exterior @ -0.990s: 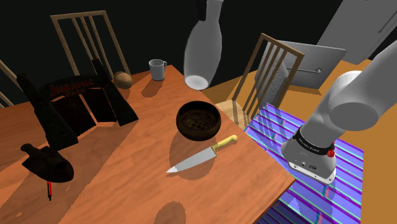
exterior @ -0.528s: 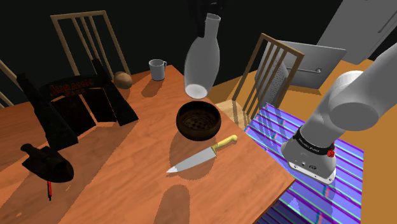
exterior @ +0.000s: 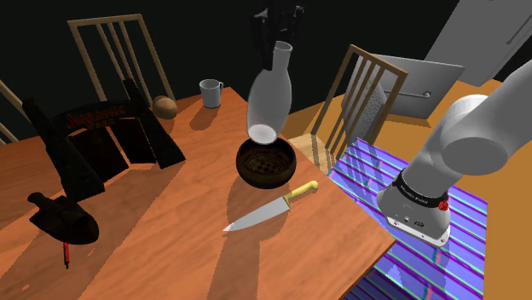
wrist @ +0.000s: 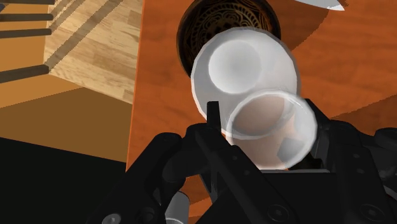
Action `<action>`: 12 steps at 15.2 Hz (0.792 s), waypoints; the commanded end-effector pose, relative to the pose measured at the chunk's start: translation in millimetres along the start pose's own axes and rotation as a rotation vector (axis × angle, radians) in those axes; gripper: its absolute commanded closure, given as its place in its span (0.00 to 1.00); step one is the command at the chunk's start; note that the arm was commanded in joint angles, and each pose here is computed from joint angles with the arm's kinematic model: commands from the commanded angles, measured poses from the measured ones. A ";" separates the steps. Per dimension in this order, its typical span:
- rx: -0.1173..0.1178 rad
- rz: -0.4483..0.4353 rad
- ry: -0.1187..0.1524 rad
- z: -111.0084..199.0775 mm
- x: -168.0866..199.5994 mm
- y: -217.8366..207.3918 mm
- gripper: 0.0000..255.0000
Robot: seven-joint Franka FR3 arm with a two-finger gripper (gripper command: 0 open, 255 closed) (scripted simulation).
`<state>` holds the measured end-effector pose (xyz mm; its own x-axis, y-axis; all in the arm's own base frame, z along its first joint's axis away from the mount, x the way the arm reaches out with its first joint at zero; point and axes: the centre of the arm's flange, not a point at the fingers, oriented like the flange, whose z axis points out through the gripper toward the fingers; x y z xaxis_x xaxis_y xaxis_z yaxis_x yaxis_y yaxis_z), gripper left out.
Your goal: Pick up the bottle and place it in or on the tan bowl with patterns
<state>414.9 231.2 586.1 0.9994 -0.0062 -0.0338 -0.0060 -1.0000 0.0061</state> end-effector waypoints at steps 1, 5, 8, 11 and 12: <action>0.000 0.000 0.001 9.9 0.4 -0.7 1.00; 0.000 0.000 0.001 31.0 1.2 -0.8 1.00; 0.000 0.000 0.001 46.9 1.7 -0.9 1.00; 0.000 0.000 0.001 64.7 2.3 -1.0 1.00; 0.000 0.000 0.001 64.7 2.3 -1.0 1.00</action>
<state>415.5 231.9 524.1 0.9994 -0.0063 -0.0340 -0.0061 -1.0000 0.0062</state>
